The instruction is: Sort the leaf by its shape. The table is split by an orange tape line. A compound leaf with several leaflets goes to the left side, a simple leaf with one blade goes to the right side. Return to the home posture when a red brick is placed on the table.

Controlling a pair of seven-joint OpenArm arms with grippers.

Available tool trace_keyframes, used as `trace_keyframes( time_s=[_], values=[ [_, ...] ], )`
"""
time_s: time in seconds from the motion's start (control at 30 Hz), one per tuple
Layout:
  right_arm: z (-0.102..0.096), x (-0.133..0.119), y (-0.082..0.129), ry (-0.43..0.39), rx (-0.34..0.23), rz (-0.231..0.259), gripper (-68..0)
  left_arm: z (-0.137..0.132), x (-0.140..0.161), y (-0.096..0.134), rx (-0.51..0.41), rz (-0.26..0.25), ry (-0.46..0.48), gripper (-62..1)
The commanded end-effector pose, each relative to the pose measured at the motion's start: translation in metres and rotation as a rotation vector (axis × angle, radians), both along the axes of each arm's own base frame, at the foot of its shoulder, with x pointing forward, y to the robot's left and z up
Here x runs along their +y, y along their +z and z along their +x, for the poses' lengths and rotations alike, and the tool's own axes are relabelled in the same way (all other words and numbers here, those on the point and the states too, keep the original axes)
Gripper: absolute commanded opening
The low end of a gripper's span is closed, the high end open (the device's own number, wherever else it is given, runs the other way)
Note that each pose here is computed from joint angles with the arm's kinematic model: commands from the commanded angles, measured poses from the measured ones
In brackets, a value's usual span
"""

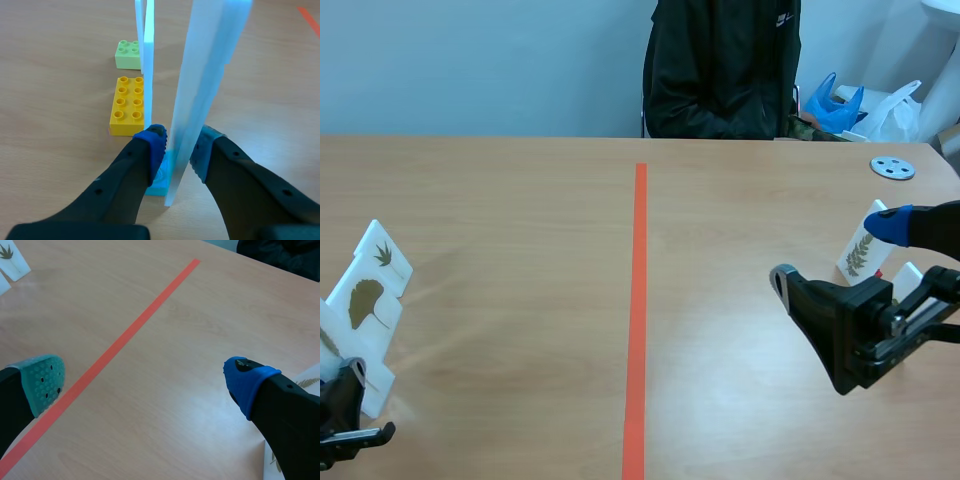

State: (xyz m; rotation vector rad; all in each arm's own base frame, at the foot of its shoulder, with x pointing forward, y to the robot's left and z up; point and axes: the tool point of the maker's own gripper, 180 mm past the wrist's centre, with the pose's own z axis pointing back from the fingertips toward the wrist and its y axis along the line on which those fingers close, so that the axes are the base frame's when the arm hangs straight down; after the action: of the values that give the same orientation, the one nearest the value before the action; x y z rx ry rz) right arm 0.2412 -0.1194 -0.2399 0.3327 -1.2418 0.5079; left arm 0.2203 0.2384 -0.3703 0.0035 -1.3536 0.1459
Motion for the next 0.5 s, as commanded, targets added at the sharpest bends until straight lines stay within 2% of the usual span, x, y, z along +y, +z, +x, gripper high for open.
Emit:
trace_keyframes(
  time_s=[0.0,0.1,0.17,0.3,0.47],
  values=[
    [0.004,0.001,0.007,-0.001,-0.027,0.019,0.4,0.004,0.001,0.008,-0.03,0.0,0.004,-38.5],
    [0.004,0.001,0.007,-0.001,-0.027,0.019,0.4,0.005,0.001,0.01,-0.039,0.001,0.004,-31.9],
    [0.004,0.001,0.007,-0.001,-0.027,0.018,0.4,0.005,0.001,0.013,-0.058,0.003,0.006,-29.8],
    [0.004,0.001,0.007,-0.001,-0.027,0.018,0.4,0.006,0.008,0.017,-0.069,0.014,0.021,-29.6],
    [0.004,0.001,0.007,-0.001,-0.027,0.019,0.4,0.011,0.019,0.038,-0.118,0.043,0.032,-29.6]
  ],
)
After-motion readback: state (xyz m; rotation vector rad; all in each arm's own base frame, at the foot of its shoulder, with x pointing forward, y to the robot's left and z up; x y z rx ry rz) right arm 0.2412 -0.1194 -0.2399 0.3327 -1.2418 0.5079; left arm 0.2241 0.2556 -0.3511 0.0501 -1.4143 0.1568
